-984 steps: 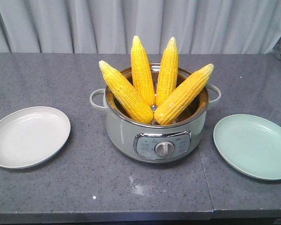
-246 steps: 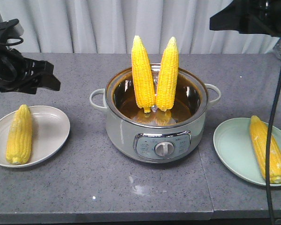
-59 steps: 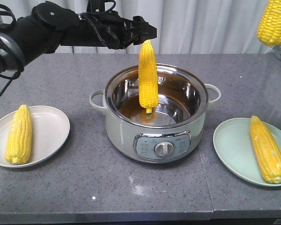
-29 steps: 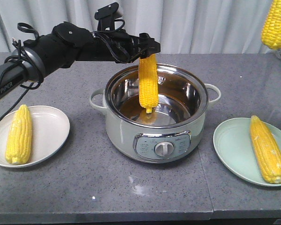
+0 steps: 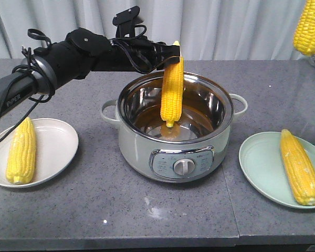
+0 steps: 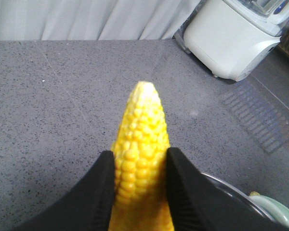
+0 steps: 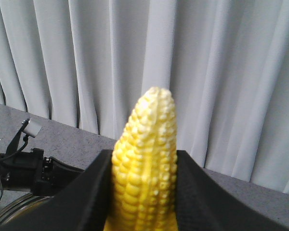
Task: Distribute corn equally
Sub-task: 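Reach the left gripper into the pot and grasp the last cob, then lift both held cobs up out of the pot, then turn the base away from the pot toward the other counter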
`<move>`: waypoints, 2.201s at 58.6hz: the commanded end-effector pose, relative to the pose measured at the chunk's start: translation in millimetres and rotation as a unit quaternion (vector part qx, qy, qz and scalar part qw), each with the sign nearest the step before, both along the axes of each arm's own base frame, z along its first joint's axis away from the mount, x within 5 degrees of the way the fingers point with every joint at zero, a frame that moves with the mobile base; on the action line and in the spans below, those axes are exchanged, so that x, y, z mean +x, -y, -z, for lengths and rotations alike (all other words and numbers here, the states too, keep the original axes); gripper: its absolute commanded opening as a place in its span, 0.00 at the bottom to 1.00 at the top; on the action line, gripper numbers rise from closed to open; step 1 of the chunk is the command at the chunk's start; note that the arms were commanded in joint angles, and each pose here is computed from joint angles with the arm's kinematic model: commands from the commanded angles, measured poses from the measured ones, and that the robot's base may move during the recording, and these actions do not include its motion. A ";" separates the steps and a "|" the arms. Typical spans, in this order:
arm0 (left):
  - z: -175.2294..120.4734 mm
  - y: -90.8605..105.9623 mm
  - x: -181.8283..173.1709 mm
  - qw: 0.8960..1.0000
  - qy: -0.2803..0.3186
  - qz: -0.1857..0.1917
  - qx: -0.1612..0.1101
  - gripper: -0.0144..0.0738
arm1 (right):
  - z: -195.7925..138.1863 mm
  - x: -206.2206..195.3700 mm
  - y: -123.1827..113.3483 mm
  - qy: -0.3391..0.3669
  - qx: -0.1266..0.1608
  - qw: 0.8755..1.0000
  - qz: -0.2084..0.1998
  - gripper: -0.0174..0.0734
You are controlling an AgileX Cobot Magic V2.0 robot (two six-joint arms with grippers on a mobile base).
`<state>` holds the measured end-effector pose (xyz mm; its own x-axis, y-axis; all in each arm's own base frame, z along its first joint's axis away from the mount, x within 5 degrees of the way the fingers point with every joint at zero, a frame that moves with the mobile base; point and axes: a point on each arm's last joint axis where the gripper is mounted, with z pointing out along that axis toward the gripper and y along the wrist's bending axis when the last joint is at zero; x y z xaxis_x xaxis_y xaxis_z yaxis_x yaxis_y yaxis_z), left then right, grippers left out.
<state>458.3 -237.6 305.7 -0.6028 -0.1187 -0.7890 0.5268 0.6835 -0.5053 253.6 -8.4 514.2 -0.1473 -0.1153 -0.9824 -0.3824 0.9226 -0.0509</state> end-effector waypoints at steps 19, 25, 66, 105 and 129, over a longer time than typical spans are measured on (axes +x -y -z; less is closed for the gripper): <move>-152.8 -39.3 -70.1 0.988 0.133 0.008 -0.073 0.15 | -19.0 -12.0 -1.2 0.037 0.033 0.999 0.010 0.19; -185.6 -56.0 -99.9 0.984 0.156 0.031 -0.075 0.15 | -16.8 -13.0 -3.1 0.017 0.048 0.999 0.001 0.19; -235.3 -90.7 -195.1 0.977 0.174 0.121 0.026 0.15 | -2.9 -32.2 -28.1 -0.090 0.061 0.982 -0.157 0.19; -235.4 -90.6 -195.1 0.977 0.173 0.121 0.025 0.15 | -2.6 -32.7 -28.6 -0.092 0.060 0.981 -0.160 0.19; -235.4 -90.6 -195.1 0.977 0.173 0.121 0.025 0.15 | -2.6 -32.7 -28.6 -0.092 0.060 0.981 -0.160 0.19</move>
<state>279.7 -151.3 517.1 -0.3674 0.1235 -0.9218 0.7974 0.5521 -0.2438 232.0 17.0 498.3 -0.3813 -0.1065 -0.9183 -0.6317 0.7553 0.1748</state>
